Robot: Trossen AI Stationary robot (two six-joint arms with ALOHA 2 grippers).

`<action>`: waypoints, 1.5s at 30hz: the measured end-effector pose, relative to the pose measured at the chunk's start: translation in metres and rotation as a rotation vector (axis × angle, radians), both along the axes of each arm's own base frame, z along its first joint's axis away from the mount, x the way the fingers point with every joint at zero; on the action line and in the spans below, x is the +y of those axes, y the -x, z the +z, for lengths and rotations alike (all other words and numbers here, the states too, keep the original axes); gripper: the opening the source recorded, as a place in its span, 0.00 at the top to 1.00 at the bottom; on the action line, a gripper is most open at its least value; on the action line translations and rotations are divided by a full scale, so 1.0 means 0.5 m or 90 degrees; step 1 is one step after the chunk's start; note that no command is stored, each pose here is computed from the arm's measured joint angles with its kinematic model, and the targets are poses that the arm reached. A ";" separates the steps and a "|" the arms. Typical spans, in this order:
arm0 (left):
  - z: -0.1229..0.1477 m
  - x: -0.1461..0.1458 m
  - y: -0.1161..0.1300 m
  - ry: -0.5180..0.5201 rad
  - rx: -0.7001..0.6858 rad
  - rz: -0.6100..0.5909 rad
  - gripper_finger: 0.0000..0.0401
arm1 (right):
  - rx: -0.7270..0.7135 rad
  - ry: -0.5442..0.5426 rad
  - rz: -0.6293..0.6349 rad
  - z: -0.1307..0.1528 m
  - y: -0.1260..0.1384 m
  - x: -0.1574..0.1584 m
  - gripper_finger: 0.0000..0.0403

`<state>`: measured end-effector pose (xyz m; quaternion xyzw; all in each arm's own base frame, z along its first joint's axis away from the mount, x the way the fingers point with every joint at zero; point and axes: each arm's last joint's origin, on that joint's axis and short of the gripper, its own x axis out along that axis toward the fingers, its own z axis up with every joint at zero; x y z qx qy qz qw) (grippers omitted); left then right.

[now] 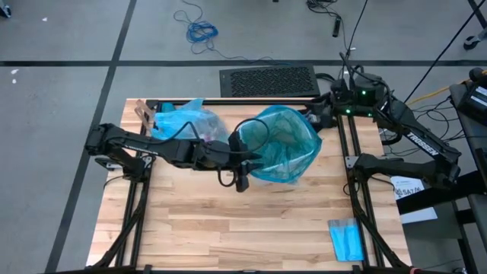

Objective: Place trash/remove bag and relplace
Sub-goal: Insert the blue trash bag into the white trash bin

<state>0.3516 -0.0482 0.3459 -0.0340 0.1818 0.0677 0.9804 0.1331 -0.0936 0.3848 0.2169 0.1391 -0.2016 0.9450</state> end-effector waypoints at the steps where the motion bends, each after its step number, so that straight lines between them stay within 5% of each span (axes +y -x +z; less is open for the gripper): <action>1: 0.000 0.000 0.000 0.000 0.000 0.001 0.72 | 0.004 0.003 0.003 -0.001 -0.002 -0.002 0.84; 16: 0.000 0.005 -0.001 -0.001 0.000 0.006 0.72 | 0.052 -0.095 0.089 -0.041 -0.048 -0.025 0.65; 19: 0.000 0.005 -0.001 -0.001 0.000 0.006 0.72 | 0.075 -0.108 0.077 -0.049 -0.049 -0.027 0.70; 25: -0.001 0.005 -0.001 -0.001 0.002 0.006 0.72 | 0.065 -0.090 0.069 -0.046 -0.053 -0.031 0.97; 45: -0.002 0.005 -0.001 -0.001 0.003 0.004 0.72 | 0.138 -0.172 0.034 -0.094 -0.085 -0.068 1.00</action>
